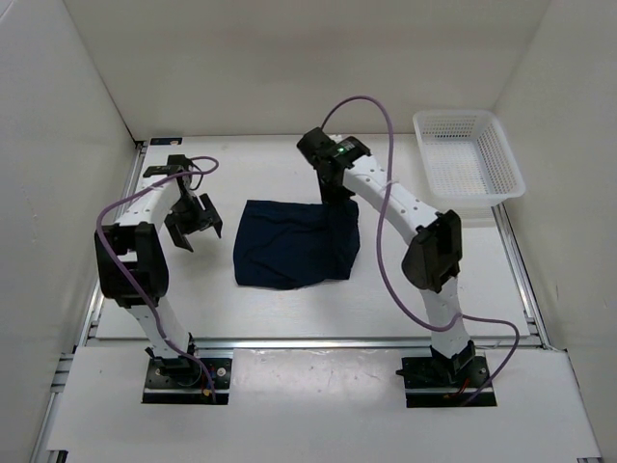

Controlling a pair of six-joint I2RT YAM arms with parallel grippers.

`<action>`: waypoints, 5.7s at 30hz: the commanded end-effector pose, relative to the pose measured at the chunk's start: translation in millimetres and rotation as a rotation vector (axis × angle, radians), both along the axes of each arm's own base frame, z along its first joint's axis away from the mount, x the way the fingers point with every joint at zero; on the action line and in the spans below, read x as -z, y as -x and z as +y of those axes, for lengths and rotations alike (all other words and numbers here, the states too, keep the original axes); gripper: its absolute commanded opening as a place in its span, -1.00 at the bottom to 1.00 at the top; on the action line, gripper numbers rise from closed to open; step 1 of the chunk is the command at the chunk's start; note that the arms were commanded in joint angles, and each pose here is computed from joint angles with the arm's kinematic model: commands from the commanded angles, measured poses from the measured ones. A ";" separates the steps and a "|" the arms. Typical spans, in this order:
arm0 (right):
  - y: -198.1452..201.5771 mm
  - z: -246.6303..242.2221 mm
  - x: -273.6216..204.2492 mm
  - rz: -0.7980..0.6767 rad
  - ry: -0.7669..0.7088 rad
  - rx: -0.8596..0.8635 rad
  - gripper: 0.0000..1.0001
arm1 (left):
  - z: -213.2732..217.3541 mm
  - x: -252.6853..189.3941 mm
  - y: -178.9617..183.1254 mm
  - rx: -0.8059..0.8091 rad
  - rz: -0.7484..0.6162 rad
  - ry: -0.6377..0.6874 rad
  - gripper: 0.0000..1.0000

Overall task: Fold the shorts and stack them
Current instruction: Fold the shorts

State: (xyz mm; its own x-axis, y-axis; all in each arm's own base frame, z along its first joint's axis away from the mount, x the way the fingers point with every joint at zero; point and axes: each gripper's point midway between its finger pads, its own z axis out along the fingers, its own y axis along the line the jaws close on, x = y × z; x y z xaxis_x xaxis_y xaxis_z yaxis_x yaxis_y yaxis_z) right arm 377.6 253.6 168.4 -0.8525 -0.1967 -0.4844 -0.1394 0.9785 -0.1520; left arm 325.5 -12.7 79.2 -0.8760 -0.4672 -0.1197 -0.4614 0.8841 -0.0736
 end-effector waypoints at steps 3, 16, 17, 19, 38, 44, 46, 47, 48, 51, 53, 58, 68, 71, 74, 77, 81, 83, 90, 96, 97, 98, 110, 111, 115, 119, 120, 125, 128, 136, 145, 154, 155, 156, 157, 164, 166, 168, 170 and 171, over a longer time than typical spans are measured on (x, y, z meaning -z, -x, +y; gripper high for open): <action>-0.4 20.0 -10.8 -0.021 0.011 -0.013 -1.00 | -5.9 -50.8 2.0 -0.004 -0.118 0.031 0.80; 7.6 65.4 -15.2 -0.036 -0.049 -0.077 -1.00 | -8.8 -97.8 8.6 -0.012 -0.223 0.060 0.80; 8.2 64.8 -20.8 -0.045 -0.057 -0.077 -1.00 | -5.1 -93.2 11.4 -0.025 -0.208 0.059 0.80; 10.0 69.4 -26.6 -0.060 -0.073 -0.086 -1.00 | -7.0 -92.2 12.5 -0.022 -0.213 0.069 0.80; 16.0 58.0 -62.1 -0.132 -0.115 -0.086 -1.00 | -6.4 14.7 -9.8 -0.050 -0.056 0.085 0.34; 16.0 57.5 -69.2 -0.145 -0.122 -0.093 -1.00 | -6.3 36.4 -17.9 -0.061 -0.011 0.088 -0.61; 15.4 58.2 -72.2 -0.152 -0.129 -0.093 -1.00 | -8.4 43.1 -18.7 -0.060 0.008 0.100 -0.79; 14.7 58.5 -75.1 -0.159 -0.130 -0.100 -1.00 | -11.5 46.1 -17.8 -0.052 0.018 0.100 -0.79; 14.6 60.8 -79.6 -0.164 -0.146 -0.105 -1.00 | -11.5 49.6 -19.6 -0.051 0.018 0.101 -0.79; 13.9 66.5 -82.1 -0.163 -0.170 -0.114 -1.00 | -18.4 59.6 -16.4 -0.041 0.052 0.122 -0.79; 12.4 70.4 -76.0 -0.151 -0.169 -0.118 -1.00 | -24.7 62.7 -17.5 -0.023 0.052 0.122 -0.79; 10.4 79.7 -76.8 -0.145 -0.192 -0.149 -1.00 | -31.4 65.5 -20.4 -0.002 0.044 0.143 -0.79; 2.5 126.4 -54.2 -0.115 -0.276 -0.224 -1.00 | -31.5 68.5 -19.5 -0.002 0.053 0.143 -0.79; -0.5 157.6 -45.1 -0.112 -0.358 -0.275 -1.00 | -31.5 60.6 -13.9 -0.003 0.062 0.143 -0.51; 9.9 217.5 -48.1 -0.078 -0.591 -0.424 -0.90 | -13.0 44.3 -11.5 -0.054 0.051 0.135 0.10; 22.8 263.5 -76.7 -0.077 -0.812 -0.617 -0.40 | 10.3 10.8 -11.2 -0.127 -0.008 0.123 0.15; 31.2 247.8 -100.7 -0.127 -0.792 -0.654 0.57 | 28.5 -36.0 -12.9 -0.179 -0.115 0.104 0.15; 14.3 222.5 -104.6 -0.185 -0.767 -0.606 0.67 | 29.7 -57.9 -19.6 -0.175 -0.179 0.099 0.15; 15.0 82.4 -38.9 -0.131 -0.642 -0.277 -0.12 | -7.8 -62.7 -18.0 -0.025 -0.175 0.101 0.09; 45.9 32.7 25.6 0.044 -0.598 -0.173 -0.44 | -71.9 -35.5 -20.0 0.164 -0.128 0.155 0.20; 51.1 31.7 30.4 0.067 -0.597 -0.174 -0.31 | -70.8 -26.4 -20.1 0.159 -0.106 0.120 0.37; 55.2 31.1 35.1 0.085 -0.597 -0.176 0.06 | -72.8 -14.2 -22.2 0.168 -0.074 0.101 0.50; 66.7 72.2 89.3 0.319 -0.665 -0.228 0.81 | -70.7 8.9 -37.8 0.186 -0.018 0.056 -0.79; 67.8 77.3 91.7 0.325 -0.662 -0.237 0.81 | -70.3 4.6 -35.3 0.186 -0.018 0.056 -0.79; 64.5 97.1 104.0 0.348 -0.673 -0.268 0.78 | -58.4 -14.9 -33.3 0.166 -0.070 0.055 -0.79; 70.9 116.6 118.0 0.377 -0.667 -0.304 0.67 | -44.1 -5.2 -25.2 0.150 -0.035 0.051 -0.75; 72.3 122.0 118.5 0.379 -0.666 -0.315 0.61 | -44.1 -5.2 -25.2 0.150 -0.035 0.051 -0.75; 81.5 134.4 126.7 0.395 -0.715 -0.303 -0.56 | -36.1 3.7 -22.3 0.149 -0.007 0.048 -0.80; 80.0 121.8 128.9 0.353 -0.674 -0.260 -1.00 | -32.8 6.0 -20.1 0.139 0.002 0.048 -0.80; 86.4 68.5 121.7 0.216 -0.563 -0.157 -1.00 | -60.9 14.4 -1.3 0.195 0.008 0.115 -0.80; 97.3 9.3 133.7 0.188 -0.429 -0.060 -0.65 | -103.8 22.5 5.5 0.248 0.024 0.158 -0.54; 69.4 -41.6 27.1 -0.121 -0.307 0.021 1.00 | -94.8 -74.4 -12.0 0.268 -0.166 0.102 1.00; 64.4 -59.5 6.2 -0.206 -0.264 0.068 1.00 | -93.2 -93.2 -7.4 0.284 -0.195 0.101 1.00; 66.4 -76.6 0.8 -0.225 -0.221 0.103 1.00 | -93.0 -107.5 -8.3 0.296 -0.229 0.100 1.00; 65.2 -85.8 -12.4 -0.267 -0.202 0.127 1.00 | -91.8 -128.7 -12.1 0.305 -0.287 0.092 1.00; 90.8 -178.0 -76.9 -0.486 -0.067 0.341 1.00 | -61.5 -231.1 12.9 0.264 -0.643 0.034 1.00; 106.8 -196.8 -85.2 -0.515 -0.053 0.392 1.00 | -52.3 -249.7 29.5 0.243 -0.750 0.004 1.00; 115.9 -206.4 -90.3 -0.541 -0.064 0.429 1.00 | -44.9 -264.9 48.8 0.215 -0.837 -0.001 1.00; 128.9 -216.9 -91.0 -0.553 -0.069 0.447 0.95 | -42.3 -256.7 58.8 0.198 -0.845 -0.001 1.00; 132.8 -217.0 -96.0 -0.565 -0.101 0.443 0.94 | -41.4 -262.2 67.9 0.184 -0.881 0.008 1.00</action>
State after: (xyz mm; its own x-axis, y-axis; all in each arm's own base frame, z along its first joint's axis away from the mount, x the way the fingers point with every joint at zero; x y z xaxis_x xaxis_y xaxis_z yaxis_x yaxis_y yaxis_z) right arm 261.9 61.7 261.1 -0.4867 0.1666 -0.8575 0.2697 0.9624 0.0339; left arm 261.8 -61.5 349.6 -0.5540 -0.3139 -0.7711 -0.0524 0.9375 -0.3441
